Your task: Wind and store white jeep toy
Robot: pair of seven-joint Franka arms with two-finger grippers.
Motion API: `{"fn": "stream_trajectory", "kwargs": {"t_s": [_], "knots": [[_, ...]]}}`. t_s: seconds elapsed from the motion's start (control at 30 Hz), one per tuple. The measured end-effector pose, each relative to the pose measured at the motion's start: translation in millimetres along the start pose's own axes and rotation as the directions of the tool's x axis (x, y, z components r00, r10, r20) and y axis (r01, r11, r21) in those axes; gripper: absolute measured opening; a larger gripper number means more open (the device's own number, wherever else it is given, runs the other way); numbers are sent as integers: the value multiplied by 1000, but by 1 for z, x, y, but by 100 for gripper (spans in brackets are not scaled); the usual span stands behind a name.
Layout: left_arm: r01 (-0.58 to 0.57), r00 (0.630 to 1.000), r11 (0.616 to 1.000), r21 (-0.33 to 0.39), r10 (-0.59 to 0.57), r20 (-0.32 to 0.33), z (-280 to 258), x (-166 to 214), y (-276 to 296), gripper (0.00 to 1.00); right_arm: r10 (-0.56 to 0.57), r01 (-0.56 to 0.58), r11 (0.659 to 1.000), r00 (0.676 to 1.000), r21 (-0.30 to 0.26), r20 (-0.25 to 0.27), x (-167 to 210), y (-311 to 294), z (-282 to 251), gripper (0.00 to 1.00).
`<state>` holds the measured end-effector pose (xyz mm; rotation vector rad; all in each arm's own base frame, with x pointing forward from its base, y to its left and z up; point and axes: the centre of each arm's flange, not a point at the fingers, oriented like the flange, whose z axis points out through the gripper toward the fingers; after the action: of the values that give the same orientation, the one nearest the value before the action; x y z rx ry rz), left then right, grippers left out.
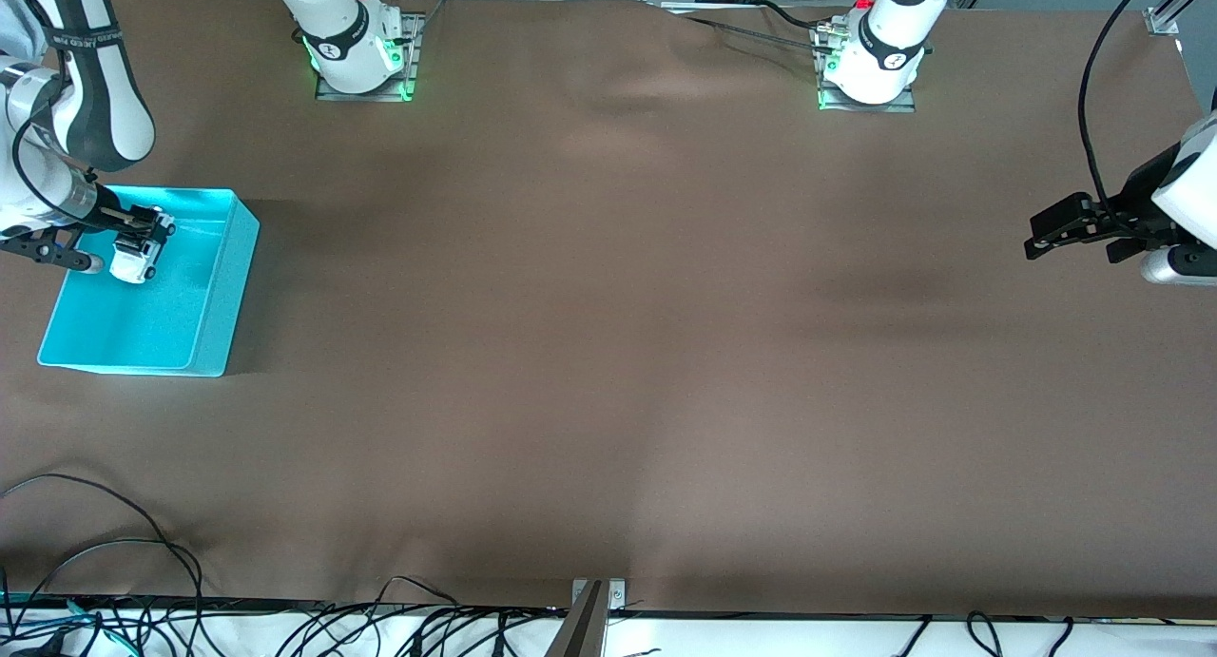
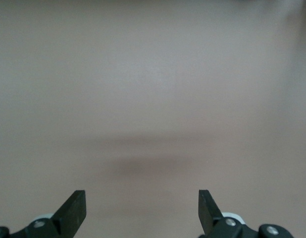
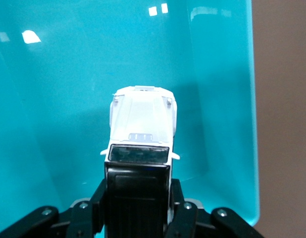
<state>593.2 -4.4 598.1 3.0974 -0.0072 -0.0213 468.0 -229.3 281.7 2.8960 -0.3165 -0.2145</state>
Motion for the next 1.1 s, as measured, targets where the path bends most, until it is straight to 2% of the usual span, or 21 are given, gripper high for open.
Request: {"fn": "stream_trajectory", "kwargs": {"t_s": [0.07, 0.17, 0.47, 0.77, 0.87, 1.1], "knots": [[0, 1000, 1000, 0, 0, 0, 0, 0, 0, 100, -28, 28, 999, 1000, -35, 14, 5, 2, 8, 52], [0, 1000, 1000, 0, 0, 0, 0, 0, 0, 100, -45, 47, 997, 998, -55, 41, 10, 0, 24, 52], [0, 1000, 1000, 0, 0, 0, 0, 0, 0, 100, -26, 31, 997, 997, -65, 71, 16, 14, 75, 52], [0, 1000, 1000, 0, 0, 0, 0, 0, 0, 100, 37, -32, 997, 997, -70, 64, 18, 13, 90, 52], [0, 1000, 1000, 0, 0, 0, 0, 0, 0, 100, 50, -46, 997, 997, -69, 64, 19, 8, 91, 58], [0, 1000, 1000, 0, 0, 1, 0, 0, 0, 100, 120, -115, 991, 990, -65, 72, 24, -24, 91, 89]]}}
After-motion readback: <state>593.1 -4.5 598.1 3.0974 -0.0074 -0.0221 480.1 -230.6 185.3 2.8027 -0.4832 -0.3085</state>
